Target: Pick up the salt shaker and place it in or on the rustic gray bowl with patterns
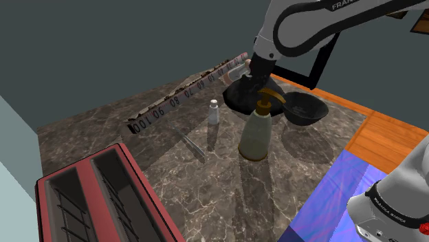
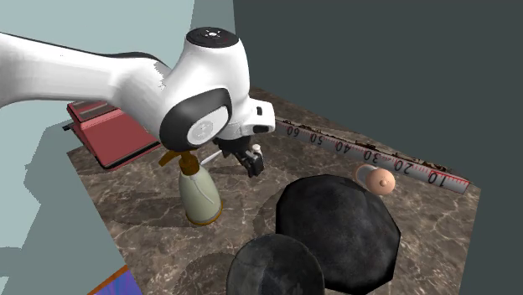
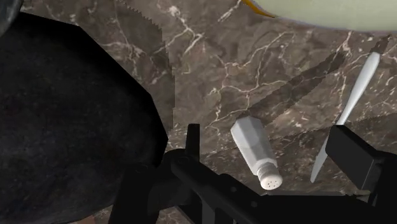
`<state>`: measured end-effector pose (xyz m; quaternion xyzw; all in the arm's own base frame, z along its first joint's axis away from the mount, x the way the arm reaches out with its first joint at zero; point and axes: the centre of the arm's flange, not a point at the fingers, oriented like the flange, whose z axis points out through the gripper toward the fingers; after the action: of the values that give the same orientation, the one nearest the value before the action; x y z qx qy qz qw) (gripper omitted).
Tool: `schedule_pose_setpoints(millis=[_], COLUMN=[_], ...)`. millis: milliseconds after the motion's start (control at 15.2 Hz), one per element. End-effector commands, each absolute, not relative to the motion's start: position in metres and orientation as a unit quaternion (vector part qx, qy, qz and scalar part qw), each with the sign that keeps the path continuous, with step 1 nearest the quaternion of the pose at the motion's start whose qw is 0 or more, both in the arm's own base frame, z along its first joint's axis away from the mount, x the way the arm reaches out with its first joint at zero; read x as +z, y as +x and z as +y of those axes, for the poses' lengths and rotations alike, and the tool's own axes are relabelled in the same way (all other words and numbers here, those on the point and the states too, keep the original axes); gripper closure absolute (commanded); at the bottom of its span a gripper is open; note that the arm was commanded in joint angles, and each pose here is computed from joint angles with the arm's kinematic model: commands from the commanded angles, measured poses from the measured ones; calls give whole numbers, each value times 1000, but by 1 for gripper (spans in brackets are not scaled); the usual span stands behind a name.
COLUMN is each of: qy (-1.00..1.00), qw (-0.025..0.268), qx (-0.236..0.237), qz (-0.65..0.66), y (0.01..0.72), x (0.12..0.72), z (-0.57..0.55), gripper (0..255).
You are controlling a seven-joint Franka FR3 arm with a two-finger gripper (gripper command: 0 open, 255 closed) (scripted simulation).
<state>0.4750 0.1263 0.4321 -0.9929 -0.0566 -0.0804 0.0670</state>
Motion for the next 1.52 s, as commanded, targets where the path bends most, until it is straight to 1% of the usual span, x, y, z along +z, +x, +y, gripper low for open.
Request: schedule_pose_setpoints(millis=[0,528,1056,1452], qy=[-992,-989,-989,-989], qw=[68,69,69,69], qx=[-89,-118,-118,-118], qz=[-58,-62,-62,-62], y=[492,561,570,570], x=[419,373,334,334], z=[138,184,190,190], gripper=[0,0,0,0])
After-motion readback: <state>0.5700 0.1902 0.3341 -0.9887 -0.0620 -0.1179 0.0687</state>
